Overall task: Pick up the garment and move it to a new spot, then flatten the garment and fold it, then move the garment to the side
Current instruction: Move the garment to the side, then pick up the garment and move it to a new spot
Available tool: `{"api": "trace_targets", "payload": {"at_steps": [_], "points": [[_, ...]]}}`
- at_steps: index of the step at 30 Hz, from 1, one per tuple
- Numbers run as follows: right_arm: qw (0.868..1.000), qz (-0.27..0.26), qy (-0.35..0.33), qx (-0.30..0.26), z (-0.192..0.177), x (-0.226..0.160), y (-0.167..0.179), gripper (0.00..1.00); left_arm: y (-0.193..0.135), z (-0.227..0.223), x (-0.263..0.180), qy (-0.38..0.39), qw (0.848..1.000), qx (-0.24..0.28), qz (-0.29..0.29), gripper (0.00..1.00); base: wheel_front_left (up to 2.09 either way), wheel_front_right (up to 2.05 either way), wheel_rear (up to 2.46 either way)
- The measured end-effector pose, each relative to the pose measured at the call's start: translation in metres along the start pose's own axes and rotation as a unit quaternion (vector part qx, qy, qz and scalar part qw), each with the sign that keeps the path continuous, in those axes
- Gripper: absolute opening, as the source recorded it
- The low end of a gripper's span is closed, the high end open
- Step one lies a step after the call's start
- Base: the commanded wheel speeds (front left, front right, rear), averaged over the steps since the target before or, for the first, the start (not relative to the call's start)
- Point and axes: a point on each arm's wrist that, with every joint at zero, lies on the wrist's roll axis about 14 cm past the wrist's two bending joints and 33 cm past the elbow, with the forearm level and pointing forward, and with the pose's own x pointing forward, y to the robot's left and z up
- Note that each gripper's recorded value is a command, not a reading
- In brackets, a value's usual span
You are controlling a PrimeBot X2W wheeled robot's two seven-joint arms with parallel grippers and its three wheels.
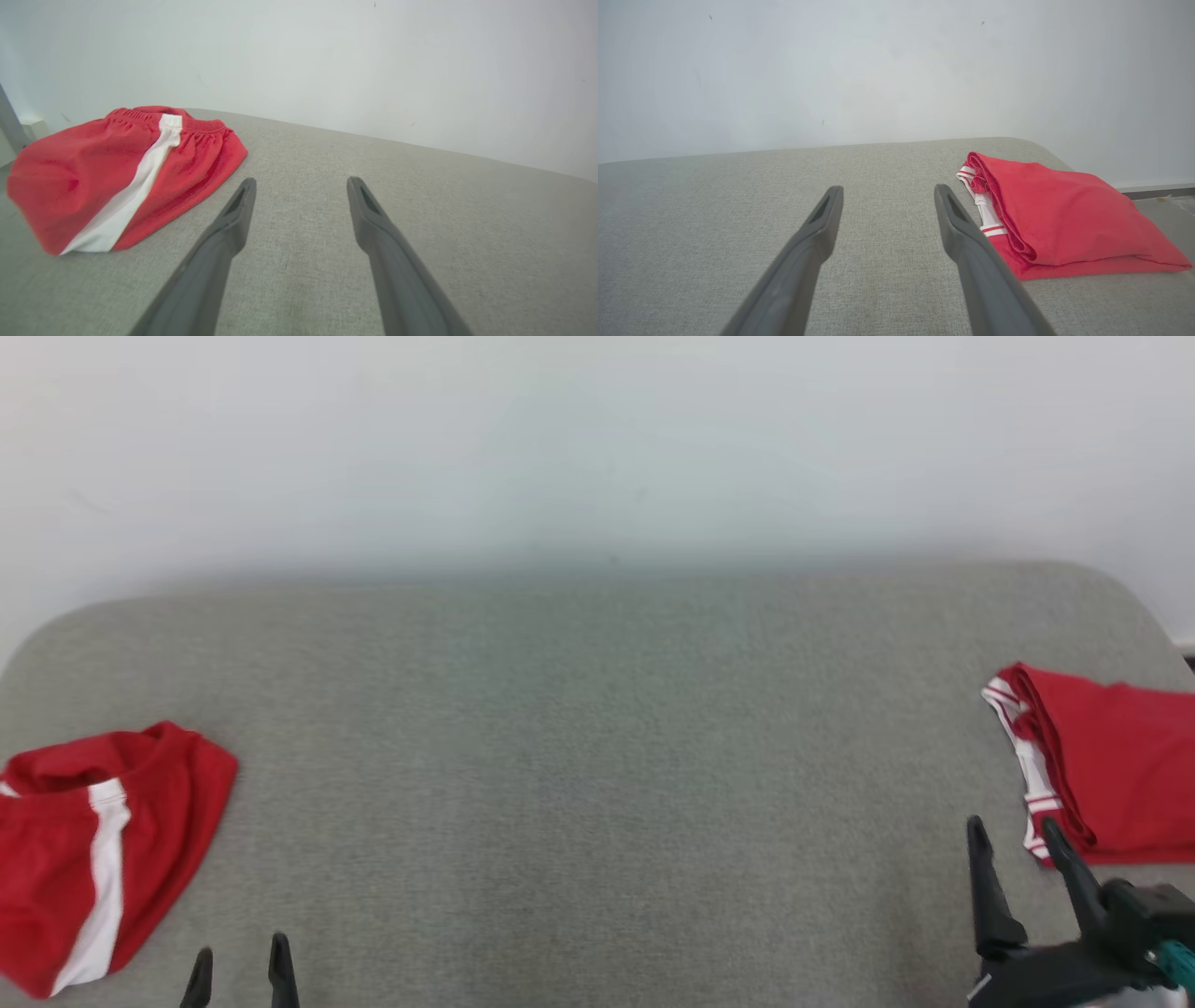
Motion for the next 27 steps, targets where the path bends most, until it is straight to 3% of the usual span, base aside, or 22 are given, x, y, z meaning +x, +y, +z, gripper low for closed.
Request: {"api": "trace_targets", "payload": {"at_steps": [4, 11, 27], "points": [[1.000, -0.007, -0.010, 0.016, 0.005, -0.010, 0.003, 1.00, 0.016, 0.001, -0.020, -0.003, 1.000, -0.001, 0.025, 1.00, 0.00, 0.00, 0.00], [1.000, 0.008, 0.002, 0.003, -0.003, -0.018, 0.017, 1.00, 0.013, 0.007, -0.042, -0.015, 1.000, 0.011, 0.018, 1.00, 0.00, 0.00, 0.00], [0.999, 0.022, 0.021, 0.010, -0.020, -0.017, 0.030, 1.00, 0.002, 0.006, -0.043, -0.014, 1.000, 0.012, -0.007, 1.00, 0.00, 0.00, 0.00]]}}
